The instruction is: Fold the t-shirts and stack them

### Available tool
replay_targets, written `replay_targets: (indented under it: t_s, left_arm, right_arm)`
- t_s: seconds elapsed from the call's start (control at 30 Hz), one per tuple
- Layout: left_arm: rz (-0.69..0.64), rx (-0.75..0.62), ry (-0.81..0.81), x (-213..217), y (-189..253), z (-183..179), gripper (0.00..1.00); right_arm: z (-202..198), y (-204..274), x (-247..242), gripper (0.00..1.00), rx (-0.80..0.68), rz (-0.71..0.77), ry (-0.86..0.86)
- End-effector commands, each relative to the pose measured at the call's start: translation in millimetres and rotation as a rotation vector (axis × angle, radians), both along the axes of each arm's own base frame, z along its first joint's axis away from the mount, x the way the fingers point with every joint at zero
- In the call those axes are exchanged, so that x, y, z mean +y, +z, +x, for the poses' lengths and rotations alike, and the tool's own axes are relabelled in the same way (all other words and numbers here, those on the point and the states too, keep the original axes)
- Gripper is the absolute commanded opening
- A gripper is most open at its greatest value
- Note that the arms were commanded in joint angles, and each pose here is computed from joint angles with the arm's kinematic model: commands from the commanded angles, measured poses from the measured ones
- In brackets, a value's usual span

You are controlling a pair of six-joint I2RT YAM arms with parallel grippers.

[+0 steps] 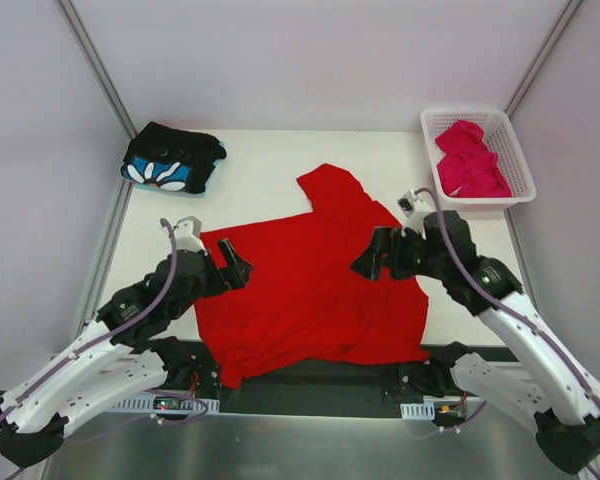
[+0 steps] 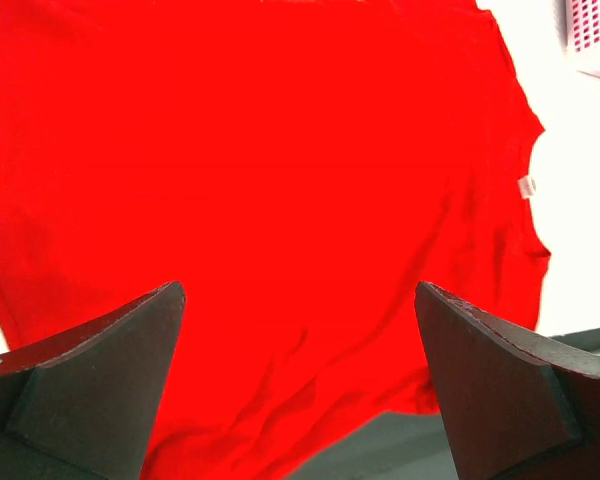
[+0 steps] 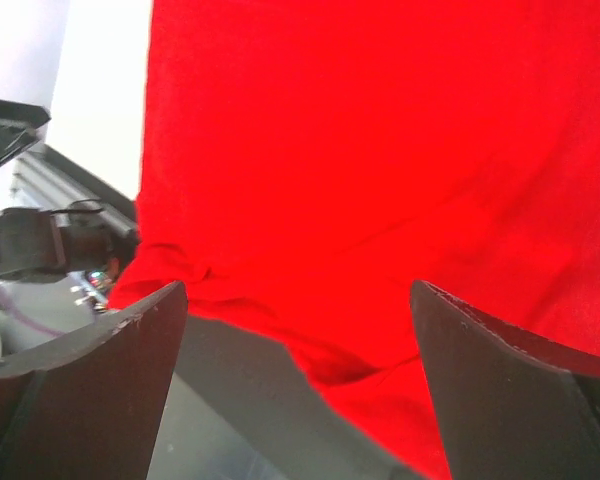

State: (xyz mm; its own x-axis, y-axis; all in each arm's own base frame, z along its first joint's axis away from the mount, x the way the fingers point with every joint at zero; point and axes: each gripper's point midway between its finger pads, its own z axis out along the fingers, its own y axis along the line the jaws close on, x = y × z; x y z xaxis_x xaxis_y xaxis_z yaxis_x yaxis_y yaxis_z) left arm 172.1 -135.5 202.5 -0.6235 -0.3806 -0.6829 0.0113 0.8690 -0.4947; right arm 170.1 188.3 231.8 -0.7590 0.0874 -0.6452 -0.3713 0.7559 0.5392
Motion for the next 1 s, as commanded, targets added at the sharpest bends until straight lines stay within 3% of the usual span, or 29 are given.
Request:
replay_targets:
  t_s: [0.0, 0.03, 0.13, 0.33, 0.5, 0.77, 0.97]
  left_arm:
    - [-0.036, -0.311, -0.027, -26, 45, 48, 0.99]
    - [0.055, -0.316, -0.03, -27, 37, 58, 0.99]
    - [0.163, -0.282, -0.013, -32, 26, 80, 0.99]
    - [0.132, -0.214, -0.036, -51, 1, 128, 0.99]
    - [0.159, -0.05, 0.066, -23, -41, 164, 0.8]
    - [0.25, 0.208, 0.171, 15, -87, 158, 0.79]
    - [0.25, 0.382, 0.188, 31, -107, 140, 0.8]
  right_arm:
    - [64, 0, 14, 0.97, -0.14, -0.074, 0.037]
    - [72, 3, 16, 0.98, -0.133, -0.051, 0.044]
    - [108, 1, 13, 0.99, -0.118, -0.018, 0.018]
    - [174, -20, 3, 0.95, -0.023, -0.002, -0.024]
    - [208, -39, -13, 0.92, 0.067, -0.116, -0.074]
    - [212, -101, -38, 0.9, 0.283, -0.311, -0.121]
    - [210, -116, -60, 0.88, 0.335, -0.456, -0.155]
